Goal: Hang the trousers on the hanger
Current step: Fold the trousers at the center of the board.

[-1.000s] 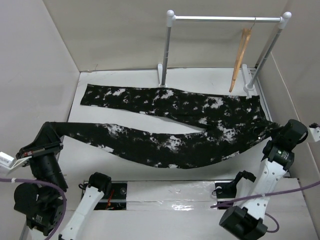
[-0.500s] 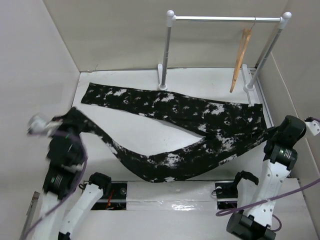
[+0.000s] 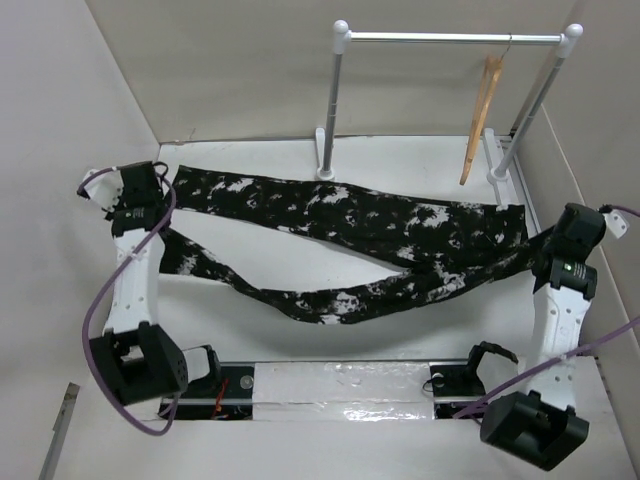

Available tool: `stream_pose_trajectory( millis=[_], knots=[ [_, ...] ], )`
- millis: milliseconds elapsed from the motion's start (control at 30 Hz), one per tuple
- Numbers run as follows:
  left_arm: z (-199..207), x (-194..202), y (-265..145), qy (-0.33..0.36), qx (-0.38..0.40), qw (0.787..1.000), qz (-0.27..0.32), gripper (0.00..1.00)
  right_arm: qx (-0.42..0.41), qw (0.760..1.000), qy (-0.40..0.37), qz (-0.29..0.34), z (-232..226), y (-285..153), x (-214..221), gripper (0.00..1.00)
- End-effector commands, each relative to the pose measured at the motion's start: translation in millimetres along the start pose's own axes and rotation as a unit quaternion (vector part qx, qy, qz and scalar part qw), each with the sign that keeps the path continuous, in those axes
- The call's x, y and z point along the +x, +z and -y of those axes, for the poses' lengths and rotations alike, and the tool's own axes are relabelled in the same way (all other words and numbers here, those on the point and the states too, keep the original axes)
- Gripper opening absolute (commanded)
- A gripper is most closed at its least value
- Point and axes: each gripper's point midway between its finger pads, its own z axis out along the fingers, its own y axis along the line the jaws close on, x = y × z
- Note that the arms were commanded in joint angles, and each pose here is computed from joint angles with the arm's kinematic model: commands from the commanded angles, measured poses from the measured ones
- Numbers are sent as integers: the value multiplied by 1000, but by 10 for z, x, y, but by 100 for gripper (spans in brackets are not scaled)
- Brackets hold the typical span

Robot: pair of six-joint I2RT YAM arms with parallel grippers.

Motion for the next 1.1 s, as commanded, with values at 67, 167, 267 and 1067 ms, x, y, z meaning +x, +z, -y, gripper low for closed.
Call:
stream_pose_trajectory(
  millis=[67, 167, 267, 1067],
  knots=[
    [-83, -95, 323, -37, -66, 997, -26, 0, -31, 997, 25, 60, -366, 124, -496, 0],
    [79, -389, 355, -35, -74, 997, -2, 0, -38, 998, 47, 31, -471, 346, -379, 0],
    [362, -713, 324, -48, -42, 998, 21, 0, -42, 997, 65, 19, -527, 524, -332, 0],
    [513, -755, 874, 42, -85, 995, 39, 0, 39, 998, 50, 12, -751, 1515, -665, 0]
  ],
)
